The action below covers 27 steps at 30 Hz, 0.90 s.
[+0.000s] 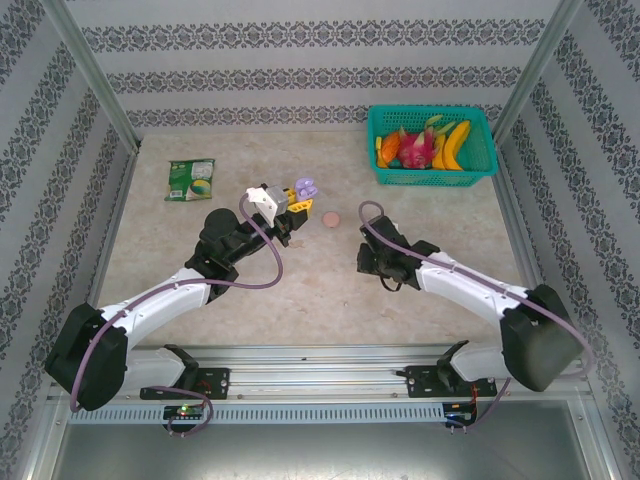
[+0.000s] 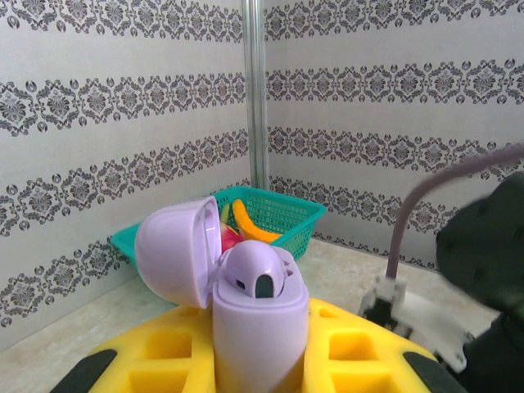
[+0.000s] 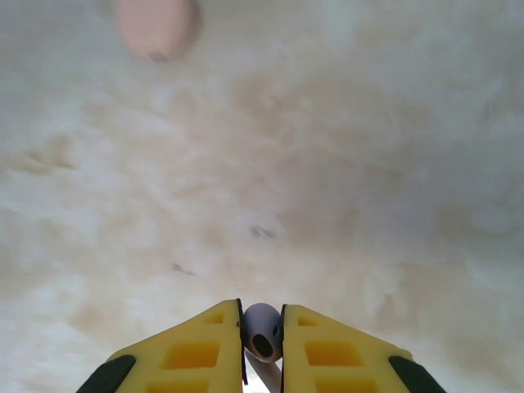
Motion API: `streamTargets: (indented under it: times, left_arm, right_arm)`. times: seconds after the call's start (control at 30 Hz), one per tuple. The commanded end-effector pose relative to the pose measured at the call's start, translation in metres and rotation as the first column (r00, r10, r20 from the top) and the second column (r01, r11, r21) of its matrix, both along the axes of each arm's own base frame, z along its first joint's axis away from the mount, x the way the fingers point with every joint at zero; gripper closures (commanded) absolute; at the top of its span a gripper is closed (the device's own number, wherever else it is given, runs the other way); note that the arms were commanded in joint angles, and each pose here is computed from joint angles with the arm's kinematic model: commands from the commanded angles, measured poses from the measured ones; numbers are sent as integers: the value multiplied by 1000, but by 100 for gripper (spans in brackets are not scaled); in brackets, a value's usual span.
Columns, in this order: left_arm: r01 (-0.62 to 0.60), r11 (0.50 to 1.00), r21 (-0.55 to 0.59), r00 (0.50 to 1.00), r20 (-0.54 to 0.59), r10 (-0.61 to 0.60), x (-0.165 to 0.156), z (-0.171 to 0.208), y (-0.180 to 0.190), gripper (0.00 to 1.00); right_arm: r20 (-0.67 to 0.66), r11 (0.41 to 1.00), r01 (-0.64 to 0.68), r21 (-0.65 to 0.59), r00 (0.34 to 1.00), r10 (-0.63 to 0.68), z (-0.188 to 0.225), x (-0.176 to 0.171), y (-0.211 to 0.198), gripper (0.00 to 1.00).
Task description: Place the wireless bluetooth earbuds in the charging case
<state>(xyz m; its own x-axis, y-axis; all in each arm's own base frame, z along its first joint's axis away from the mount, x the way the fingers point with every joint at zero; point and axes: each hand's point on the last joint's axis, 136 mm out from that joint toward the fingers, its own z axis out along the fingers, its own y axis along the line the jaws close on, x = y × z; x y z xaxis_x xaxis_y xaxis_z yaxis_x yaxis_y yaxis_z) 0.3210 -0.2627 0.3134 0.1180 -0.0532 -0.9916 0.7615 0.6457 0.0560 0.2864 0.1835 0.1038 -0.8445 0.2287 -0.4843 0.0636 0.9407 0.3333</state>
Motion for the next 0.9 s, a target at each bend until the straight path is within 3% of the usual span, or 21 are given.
streamTargets:
  times: [0.0,0.2,0.47,0.63,0.87]
  left_arm:
    - [20,1000,-22,999,47,-19,-7,23,-4,100]
    - [43,999,-13,997,58,-42,-9,28,-8,100]
    - [100,995,-15,992,72,-99,-16,38,-14,100]
    - [136,990,-18,988,74,-135,-19,43,-19,100]
    - [157,987,-30,985,81,-154,-19,50,-22,100]
  right_arm:
    - [160,997,-15,78,987,2,56,22,7,85]
    - [367,971,-83,225,930,-6,141,41,18,85]
    - [603,896,-263,356,798,-6,255,46,38,85]
    - [678,838,-364,407,735,-10,299,41,49,85]
    - [723,735,-482,477,690,-17,327,32,66,84]
